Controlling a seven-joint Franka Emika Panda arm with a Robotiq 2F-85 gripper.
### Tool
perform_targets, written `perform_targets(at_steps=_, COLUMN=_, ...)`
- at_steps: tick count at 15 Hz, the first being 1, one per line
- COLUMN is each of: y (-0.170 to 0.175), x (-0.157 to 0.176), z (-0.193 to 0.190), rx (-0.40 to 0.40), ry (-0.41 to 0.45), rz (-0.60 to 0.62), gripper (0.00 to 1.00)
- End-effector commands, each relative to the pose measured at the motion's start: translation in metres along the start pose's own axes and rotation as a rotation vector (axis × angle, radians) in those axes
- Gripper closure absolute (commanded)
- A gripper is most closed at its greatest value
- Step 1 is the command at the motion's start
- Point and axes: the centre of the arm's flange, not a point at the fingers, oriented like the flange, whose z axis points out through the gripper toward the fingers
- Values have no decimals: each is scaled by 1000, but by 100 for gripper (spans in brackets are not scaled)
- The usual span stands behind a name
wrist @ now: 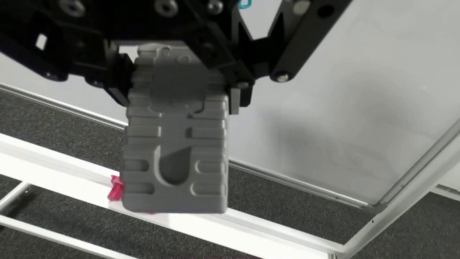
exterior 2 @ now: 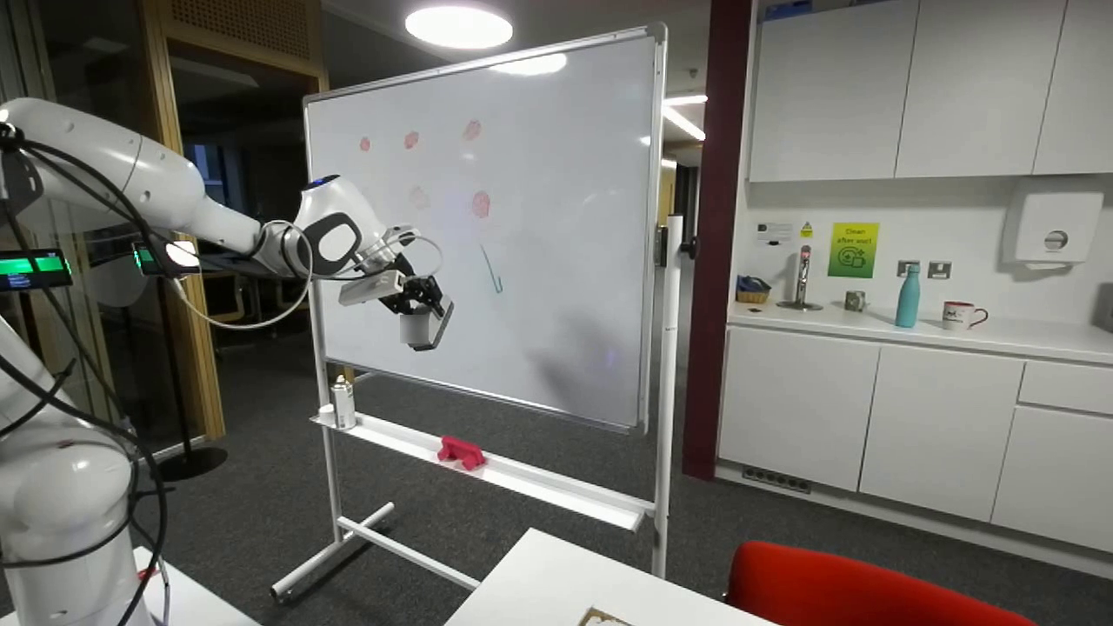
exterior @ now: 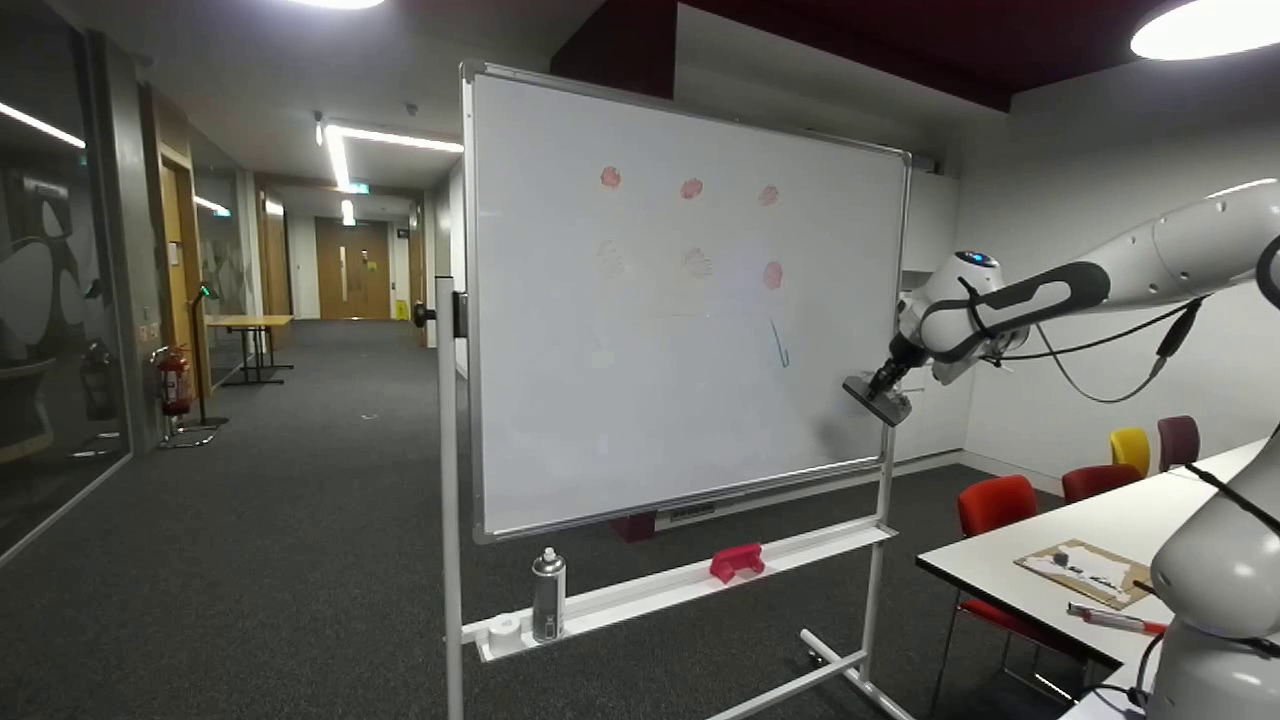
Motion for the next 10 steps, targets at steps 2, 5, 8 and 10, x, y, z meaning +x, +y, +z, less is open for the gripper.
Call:
perform_targets(at_steps=2, y=23, x=43, z=-9, rx=-42, ry=80, rz=-6, gripper=65)
perform_targets(at_steps=5, y=17, x=33, z=-11, rx=-34, ry=64, rz=3, gripper=40)
perform_targets(at_steps=8, y=20, x=39, z=-14, rx=-40, ry=75, rz=4, gripper=40)
perform_targets(at_steps=10, y=20, x=43, z=-12, rx=-47, ry=114, rz=17, gripper=65)
